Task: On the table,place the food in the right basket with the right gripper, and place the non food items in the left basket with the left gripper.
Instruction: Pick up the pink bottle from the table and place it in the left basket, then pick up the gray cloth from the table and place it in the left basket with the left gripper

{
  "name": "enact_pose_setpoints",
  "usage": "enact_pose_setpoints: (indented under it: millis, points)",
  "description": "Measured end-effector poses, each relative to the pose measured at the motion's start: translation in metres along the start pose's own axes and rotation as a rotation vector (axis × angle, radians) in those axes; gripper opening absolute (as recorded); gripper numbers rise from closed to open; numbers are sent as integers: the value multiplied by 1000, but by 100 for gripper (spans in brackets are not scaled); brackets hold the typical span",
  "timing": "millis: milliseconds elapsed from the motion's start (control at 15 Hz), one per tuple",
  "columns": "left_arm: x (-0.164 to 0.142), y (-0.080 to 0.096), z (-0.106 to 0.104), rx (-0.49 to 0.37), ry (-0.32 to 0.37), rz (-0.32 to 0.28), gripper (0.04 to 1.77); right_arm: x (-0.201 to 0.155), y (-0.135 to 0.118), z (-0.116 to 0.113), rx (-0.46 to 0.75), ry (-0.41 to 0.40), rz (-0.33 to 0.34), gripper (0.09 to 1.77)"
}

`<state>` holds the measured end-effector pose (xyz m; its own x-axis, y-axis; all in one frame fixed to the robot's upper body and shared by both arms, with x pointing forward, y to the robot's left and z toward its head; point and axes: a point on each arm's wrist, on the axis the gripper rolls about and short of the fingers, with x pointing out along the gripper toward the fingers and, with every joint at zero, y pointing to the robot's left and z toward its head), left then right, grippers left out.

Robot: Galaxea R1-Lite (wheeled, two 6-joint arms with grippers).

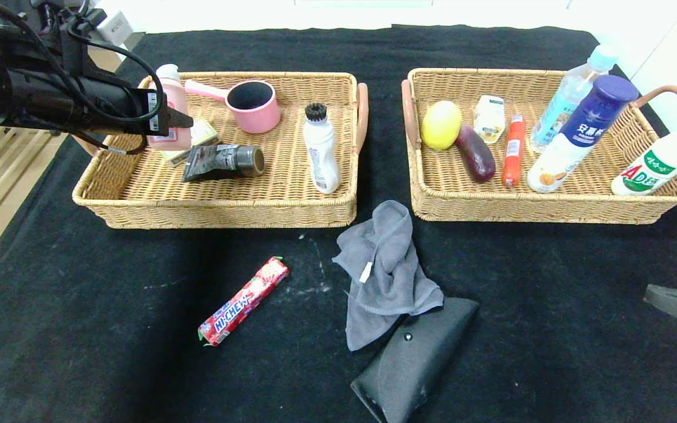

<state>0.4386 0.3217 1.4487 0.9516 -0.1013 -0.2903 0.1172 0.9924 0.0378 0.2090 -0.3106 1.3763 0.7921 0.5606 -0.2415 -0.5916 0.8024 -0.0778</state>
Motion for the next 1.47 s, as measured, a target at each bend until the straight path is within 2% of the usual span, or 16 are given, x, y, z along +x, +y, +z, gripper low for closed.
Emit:
enact_pose_setpoints:
  millis: [400,600,867,1267,1467]
  points:
    - [7,2,-2,-1,7,-3,85,0,0,0,0,0,-1,171]
    - [7,1,-2,-1,5,-3,110,0,0,0,1,0,-1,171]
    - [7,1,-2,-2,6,-3,134,0,0,0,0,-1,-1,171]
    - [4,0,-2,3,12,-6,154,0,0,0,0,-2,-1,171]
    - [-5,-11,-1,12,13,-23,160,0,0,0,0,-2,-1,171]
